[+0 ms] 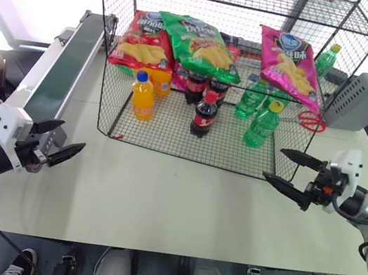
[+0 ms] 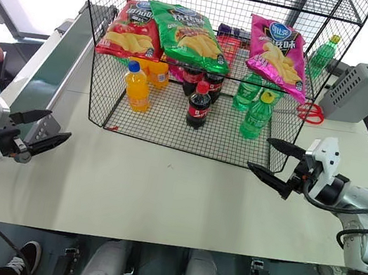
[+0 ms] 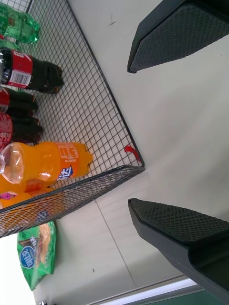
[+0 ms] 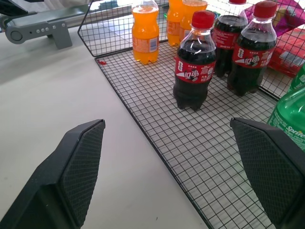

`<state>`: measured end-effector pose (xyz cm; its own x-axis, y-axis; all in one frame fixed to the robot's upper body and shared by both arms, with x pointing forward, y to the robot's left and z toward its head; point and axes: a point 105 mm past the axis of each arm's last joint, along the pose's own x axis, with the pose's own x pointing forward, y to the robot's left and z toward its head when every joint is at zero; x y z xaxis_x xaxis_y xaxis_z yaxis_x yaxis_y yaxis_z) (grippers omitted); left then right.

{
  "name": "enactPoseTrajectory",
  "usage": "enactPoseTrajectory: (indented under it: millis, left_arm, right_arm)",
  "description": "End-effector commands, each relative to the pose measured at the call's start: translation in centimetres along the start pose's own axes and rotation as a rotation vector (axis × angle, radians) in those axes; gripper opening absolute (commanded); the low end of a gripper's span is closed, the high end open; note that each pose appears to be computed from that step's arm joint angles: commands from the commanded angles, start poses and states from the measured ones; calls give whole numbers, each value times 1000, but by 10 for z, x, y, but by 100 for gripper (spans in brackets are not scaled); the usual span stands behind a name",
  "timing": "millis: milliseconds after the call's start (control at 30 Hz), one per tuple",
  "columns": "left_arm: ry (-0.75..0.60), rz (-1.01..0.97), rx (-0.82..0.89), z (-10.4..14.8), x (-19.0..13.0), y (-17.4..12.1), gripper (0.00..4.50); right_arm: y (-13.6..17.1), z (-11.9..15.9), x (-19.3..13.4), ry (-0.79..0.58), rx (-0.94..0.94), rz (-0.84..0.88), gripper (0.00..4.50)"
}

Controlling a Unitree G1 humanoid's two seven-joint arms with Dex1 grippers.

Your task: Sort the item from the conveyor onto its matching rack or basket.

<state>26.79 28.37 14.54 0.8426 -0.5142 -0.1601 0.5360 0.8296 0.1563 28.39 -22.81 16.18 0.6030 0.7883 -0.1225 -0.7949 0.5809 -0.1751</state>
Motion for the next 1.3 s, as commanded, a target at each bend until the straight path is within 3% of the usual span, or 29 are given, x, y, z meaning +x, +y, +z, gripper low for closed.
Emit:
enactPoseTrajectory:
  millis: [33, 1300]
  left_arm:
    - [-22, 20, 53, 11, -4, 3, 450]
    - [-27, -2, 42, 12, -2, -2, 450]
  right_arm:
    - [0, 8, 1, -18, -43, 12, 438]
    - [3, 14, 11, -29, -61, 46, 438]
